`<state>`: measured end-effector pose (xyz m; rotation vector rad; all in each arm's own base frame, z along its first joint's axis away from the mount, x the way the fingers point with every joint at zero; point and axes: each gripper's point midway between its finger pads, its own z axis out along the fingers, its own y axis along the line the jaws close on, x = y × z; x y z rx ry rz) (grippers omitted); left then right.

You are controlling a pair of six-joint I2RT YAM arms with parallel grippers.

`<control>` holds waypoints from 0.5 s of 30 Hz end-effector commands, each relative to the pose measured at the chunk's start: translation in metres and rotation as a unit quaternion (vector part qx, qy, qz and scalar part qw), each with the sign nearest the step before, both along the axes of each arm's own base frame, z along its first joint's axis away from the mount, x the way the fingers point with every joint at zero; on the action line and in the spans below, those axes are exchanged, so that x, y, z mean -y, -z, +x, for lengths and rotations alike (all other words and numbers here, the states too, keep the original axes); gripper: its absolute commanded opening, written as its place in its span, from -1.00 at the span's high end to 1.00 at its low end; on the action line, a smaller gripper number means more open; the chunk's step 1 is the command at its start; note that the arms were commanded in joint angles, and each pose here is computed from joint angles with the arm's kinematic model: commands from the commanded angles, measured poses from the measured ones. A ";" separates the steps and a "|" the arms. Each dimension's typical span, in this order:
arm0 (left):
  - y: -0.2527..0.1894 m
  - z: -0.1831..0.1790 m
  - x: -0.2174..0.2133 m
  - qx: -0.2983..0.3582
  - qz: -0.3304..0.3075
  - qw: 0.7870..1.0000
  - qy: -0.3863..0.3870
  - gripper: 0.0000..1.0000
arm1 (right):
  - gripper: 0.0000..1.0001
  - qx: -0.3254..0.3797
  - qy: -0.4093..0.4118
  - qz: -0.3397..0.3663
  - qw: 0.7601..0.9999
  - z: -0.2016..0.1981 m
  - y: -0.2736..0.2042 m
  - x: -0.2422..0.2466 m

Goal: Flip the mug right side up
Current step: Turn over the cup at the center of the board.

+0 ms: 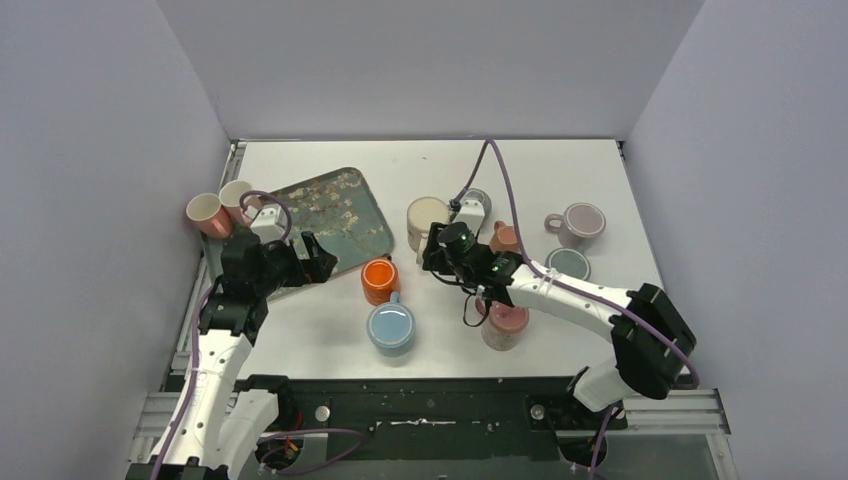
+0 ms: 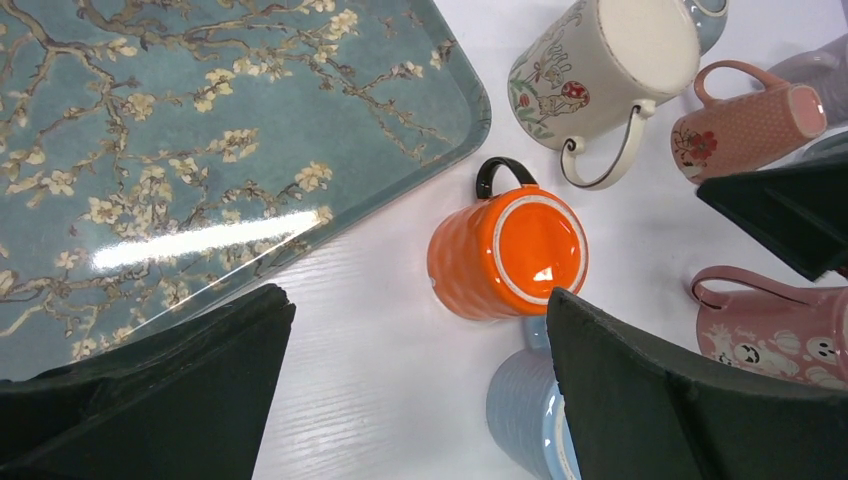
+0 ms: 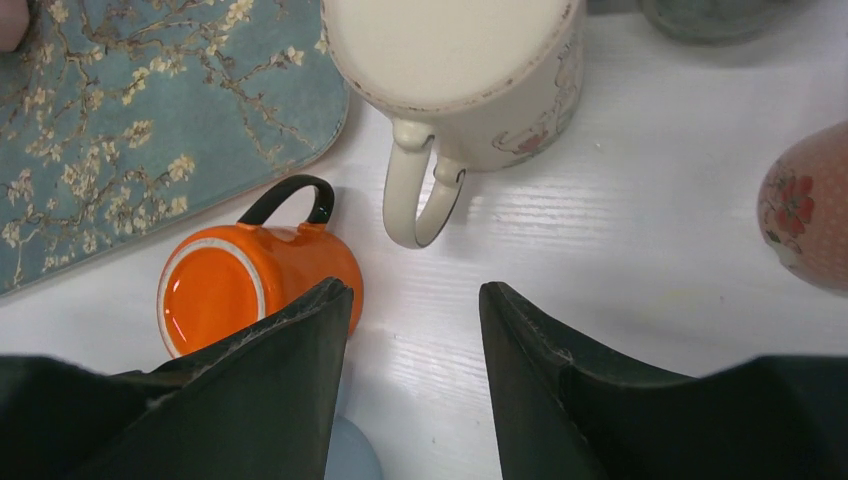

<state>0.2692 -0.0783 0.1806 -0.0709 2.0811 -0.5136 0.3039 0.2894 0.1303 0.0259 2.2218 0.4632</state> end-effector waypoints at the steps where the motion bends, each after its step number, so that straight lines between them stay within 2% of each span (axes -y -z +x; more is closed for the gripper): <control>1: -0.027 -0.001 0.000 0.058 0.008 0.998 0.000 -0.95 | -0.02 0.042 0.023 0.040 0.998 0.031 -0.030 -0.023; 8: -0.034 -0.006 0.003 0.073 0.010 0.997 0.004 -0.95 | -0.03 0.041 0.040 -0.004 0.998 0.057 -0.007 -0.035; 15: -0.039 -0.009 0.004 0.085 0.010 0.996 0.005 -0.95 | 0.00 0.027 0.077 -0.105 0.991 0.073 0.018 -0.019</control>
